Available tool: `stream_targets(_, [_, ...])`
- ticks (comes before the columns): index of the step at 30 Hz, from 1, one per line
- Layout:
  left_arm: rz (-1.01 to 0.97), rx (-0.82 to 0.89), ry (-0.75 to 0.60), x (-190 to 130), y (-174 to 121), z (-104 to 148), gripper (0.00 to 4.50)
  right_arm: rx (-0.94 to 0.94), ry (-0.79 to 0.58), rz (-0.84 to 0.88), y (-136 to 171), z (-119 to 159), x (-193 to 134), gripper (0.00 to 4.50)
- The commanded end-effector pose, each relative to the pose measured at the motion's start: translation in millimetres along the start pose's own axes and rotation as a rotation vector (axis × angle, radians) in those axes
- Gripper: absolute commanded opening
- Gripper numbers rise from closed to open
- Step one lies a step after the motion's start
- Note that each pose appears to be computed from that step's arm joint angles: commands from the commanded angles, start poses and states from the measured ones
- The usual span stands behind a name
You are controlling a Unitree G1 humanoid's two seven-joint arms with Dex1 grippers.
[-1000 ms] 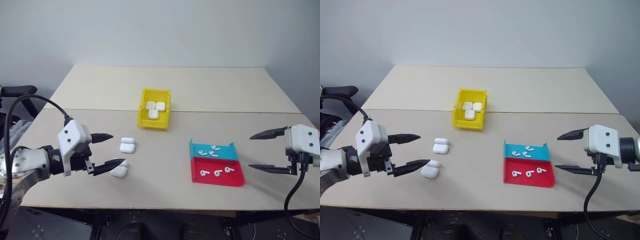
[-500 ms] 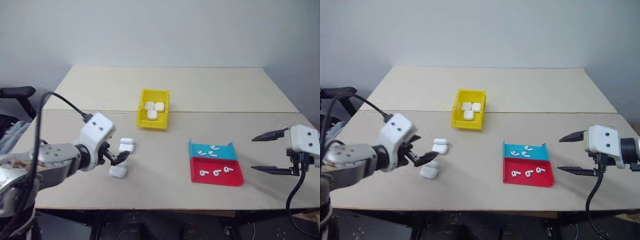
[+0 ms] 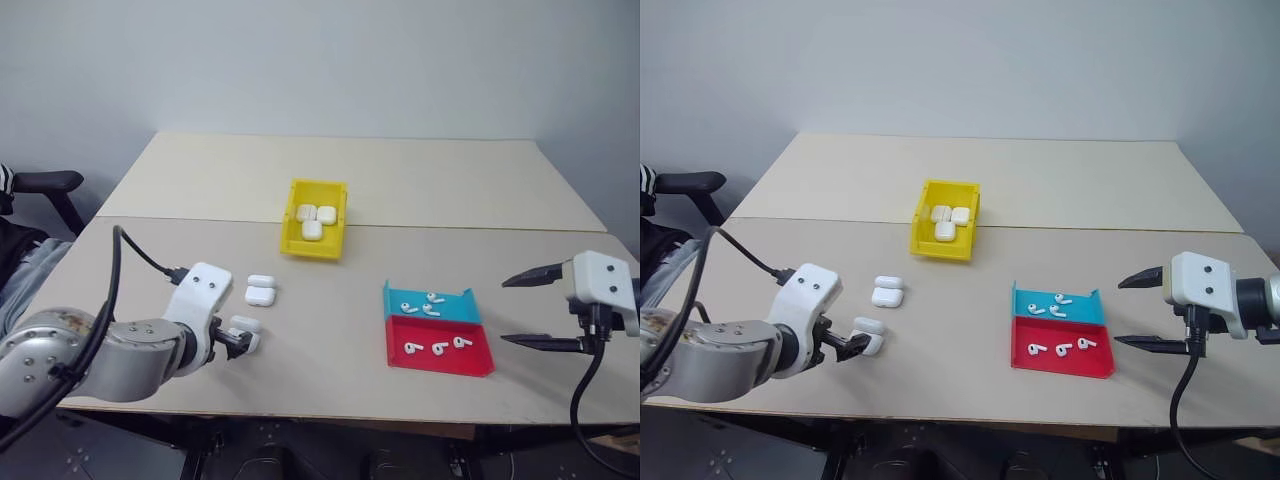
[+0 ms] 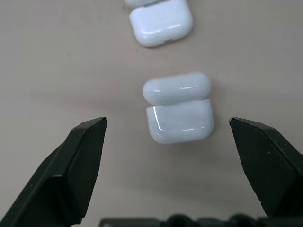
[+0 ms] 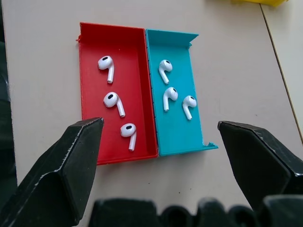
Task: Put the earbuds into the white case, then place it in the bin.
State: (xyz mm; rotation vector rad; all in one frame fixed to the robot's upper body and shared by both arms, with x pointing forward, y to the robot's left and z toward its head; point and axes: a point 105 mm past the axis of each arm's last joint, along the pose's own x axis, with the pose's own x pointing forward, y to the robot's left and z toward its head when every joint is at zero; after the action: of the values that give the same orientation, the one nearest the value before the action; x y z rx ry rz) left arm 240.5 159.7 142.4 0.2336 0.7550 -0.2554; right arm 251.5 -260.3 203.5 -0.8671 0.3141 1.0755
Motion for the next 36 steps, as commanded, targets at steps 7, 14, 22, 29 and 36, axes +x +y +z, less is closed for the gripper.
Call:
stream_targets(7, [-0.012,-0.037,0.038,17,-12,1,4.50,-0.012,0.037,-0.009,-1,6,-11,4.48])
stream_targets(14, [0.002,-0.042,0.069,26,-11,1,4.50,0.003,0.056,-0.016,1,6,-16,4.48])
stream_targets(22, [0.032,-0.031,0.132,35,-11,-9,4.50,0.014,0.061,-0.025,1,3,-14,4.48])
stream_targets(29, [0.029,-0.031,0.130,39,-12,-3,4.50,0.010,0.061,-0.029,2,4,-12,4.48])
stream_targets(36, [0.017,-0.028,0.136,41,-14,-3,4.50,0.012,0.067,-0.042,2,1,-11,4.48])
